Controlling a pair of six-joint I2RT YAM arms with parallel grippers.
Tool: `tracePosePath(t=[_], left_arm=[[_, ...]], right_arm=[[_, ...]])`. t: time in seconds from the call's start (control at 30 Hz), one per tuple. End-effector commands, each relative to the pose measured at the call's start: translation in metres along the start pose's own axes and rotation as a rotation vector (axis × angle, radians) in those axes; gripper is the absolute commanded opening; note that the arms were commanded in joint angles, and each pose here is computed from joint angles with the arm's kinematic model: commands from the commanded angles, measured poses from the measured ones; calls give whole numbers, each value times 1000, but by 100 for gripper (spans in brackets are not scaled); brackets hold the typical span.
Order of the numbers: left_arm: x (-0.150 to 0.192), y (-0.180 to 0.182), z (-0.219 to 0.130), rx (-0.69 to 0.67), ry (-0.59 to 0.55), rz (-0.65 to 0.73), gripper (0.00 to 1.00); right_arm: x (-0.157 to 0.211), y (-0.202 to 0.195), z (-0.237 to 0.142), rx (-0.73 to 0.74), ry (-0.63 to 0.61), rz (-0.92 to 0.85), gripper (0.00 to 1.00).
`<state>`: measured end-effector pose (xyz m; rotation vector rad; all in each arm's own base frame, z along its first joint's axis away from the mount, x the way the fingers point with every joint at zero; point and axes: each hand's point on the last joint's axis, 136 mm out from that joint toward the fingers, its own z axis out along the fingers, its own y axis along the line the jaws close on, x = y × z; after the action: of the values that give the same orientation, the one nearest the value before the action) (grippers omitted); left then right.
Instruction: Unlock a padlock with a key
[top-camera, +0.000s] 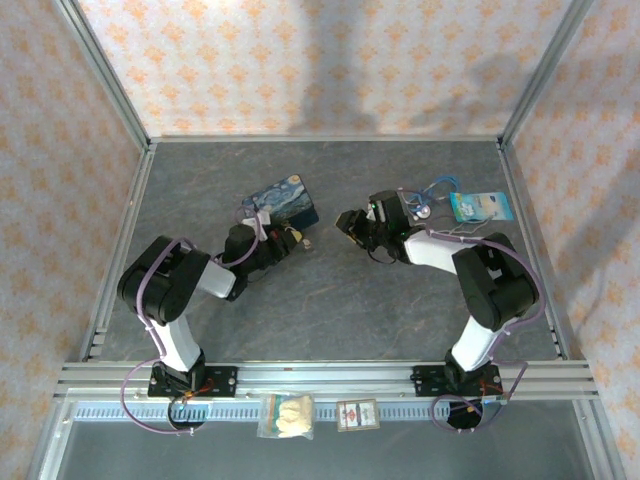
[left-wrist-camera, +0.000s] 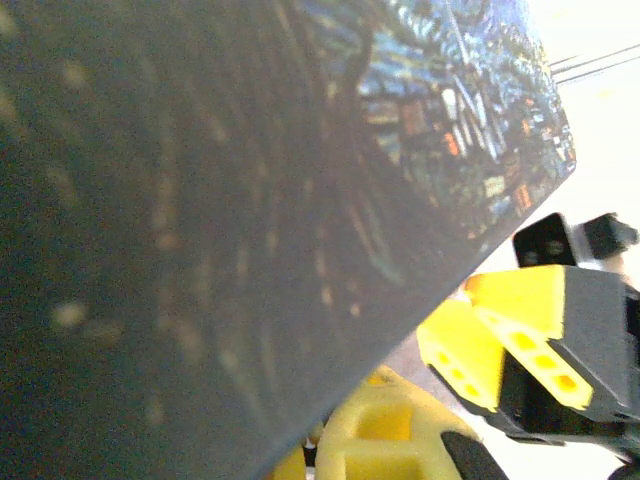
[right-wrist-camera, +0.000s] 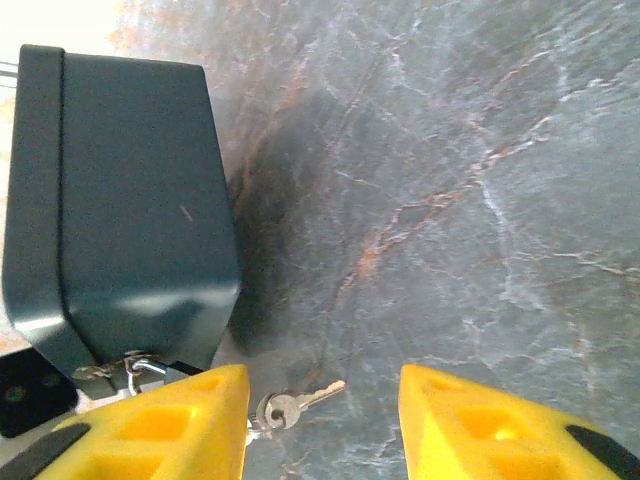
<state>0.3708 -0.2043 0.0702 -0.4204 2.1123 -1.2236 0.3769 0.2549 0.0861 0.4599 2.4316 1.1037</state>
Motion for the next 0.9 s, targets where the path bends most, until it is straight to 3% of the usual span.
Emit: tracePosePath(t=[0.0,0.27,0.4,0.57,0.7,0.87], left_arm=[[15,35,1,-235,67,39,0],[24,45,9,-374,121,113,3],[24,44,9,-386,128,118,30],[14,28,-5,-361,82,116,58],[-7,15,-30,-335,-14,98,70],[-40,14,-66,-332,-153,54,72]], right_arm=[[-5,0,-10,28,-44,-60,43],[-8,3,-18,28,-69,-104,43],[-8,6,-23,53,-85,-180,44],[-7,16,-26,79,-102,-291,49],[-2,25,-22,97,-96,-373,51],[9,36,-10,84,-50,-481,51]])
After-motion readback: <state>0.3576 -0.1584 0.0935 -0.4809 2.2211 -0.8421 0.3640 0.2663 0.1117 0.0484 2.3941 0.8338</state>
